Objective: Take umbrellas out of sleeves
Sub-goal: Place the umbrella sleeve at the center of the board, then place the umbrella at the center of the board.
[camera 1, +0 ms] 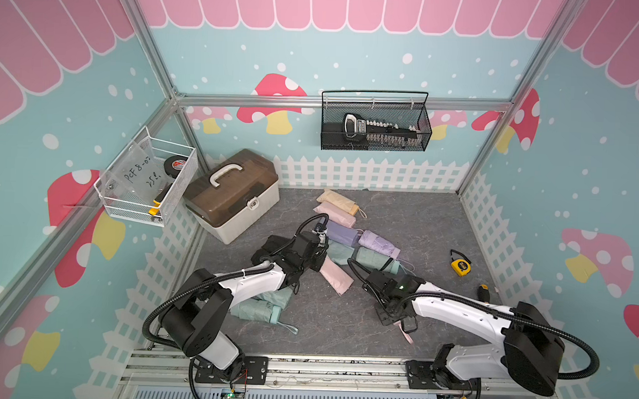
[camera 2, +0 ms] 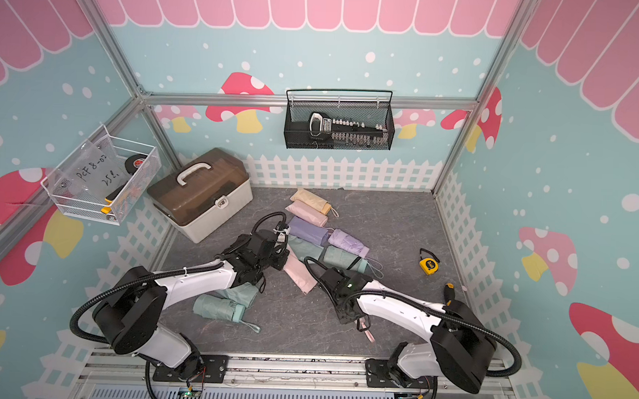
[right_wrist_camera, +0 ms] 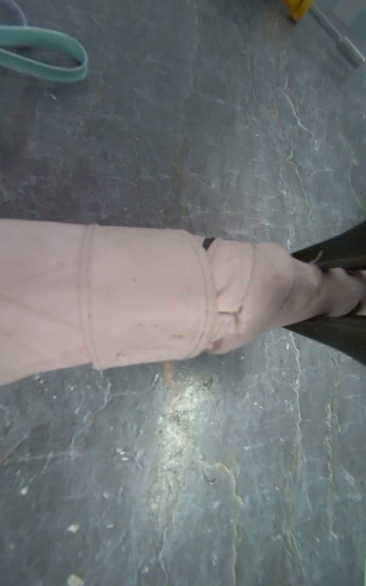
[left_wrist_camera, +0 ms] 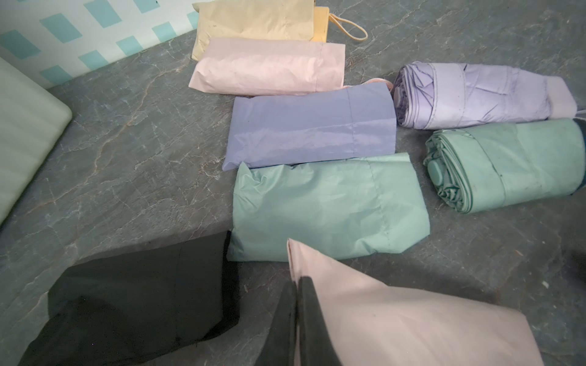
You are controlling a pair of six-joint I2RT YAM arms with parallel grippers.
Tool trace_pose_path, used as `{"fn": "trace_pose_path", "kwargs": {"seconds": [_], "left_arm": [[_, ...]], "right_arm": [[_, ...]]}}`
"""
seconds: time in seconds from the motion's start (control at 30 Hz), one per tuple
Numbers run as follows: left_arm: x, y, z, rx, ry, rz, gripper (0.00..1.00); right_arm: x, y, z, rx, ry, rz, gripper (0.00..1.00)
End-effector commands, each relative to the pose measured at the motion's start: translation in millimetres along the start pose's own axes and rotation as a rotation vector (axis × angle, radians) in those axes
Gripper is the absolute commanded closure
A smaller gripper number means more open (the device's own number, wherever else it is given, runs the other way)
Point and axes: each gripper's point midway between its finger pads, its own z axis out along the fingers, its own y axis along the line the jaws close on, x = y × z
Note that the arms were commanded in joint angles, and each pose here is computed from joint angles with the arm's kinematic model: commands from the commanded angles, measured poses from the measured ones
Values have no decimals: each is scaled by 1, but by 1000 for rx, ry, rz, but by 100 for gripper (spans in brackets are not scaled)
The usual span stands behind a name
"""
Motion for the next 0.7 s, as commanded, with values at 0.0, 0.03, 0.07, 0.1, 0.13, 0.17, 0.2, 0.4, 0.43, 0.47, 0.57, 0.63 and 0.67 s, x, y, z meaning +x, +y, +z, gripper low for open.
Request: {"fn": "trace_pose_path", "kwargs": {"seconds": [0.0, 0.03, 0.07, 0.1, 0.13, 0.17, 0.2, 0.4, 0.43, 0.47, 0.57, 0.63, 0.67], "left_arm": [[-3, -6, 3, 26, 37, -114, 100], [0, -9, 5, 40, 46, -139, 100], [2, -9, 7, 41, 47, -161, 100], [6, -8, 9, 32, 51, -190, 100], [9, -5, 11, 16, 52, -215, 100], [12, -3, 12, 1, 53, -240, 100], [16, 0, 14, -15, 57, -270, 100], [30, 7, 21, -72, 84, -369, 100], [30, 11, 21, -91, 81, -374, 100], [30, 14, 20, -106, 78, -380, 89], [26, 19, 13, -119, 51, -388, 68], [22, 18, 9, -110, 39, -383, 65], [20, 18, 7, -105, 32, -381, 62]], "right_arm": [[-30, -4, -1, 78, -93, -58, 88], [-34, -1, 2, 74, -102, -78, 88], [-36, 2, 4, 70, -105, -93, 87], [-39, 6, 6, 59, -107, -110, 87], [-41, 7, 7, 59, -112, -120, 87], [-43, 6, 7, 72, -113, -128, 85], [-46, 5, 7, 84, -122, -137, 84], [-62, -4, 3, 165, -154, -178, 77], [-64, -6, 3, 191, -155, -183, 68], [-66, -9, 3, 212, -155, -183, 60], [-68, -15, 3, 266, -138, -178, 46], [-66, -17, -1, 261, -141, -162, 44], [-66, -16, -3, 244, -148, -152, 43]]}}
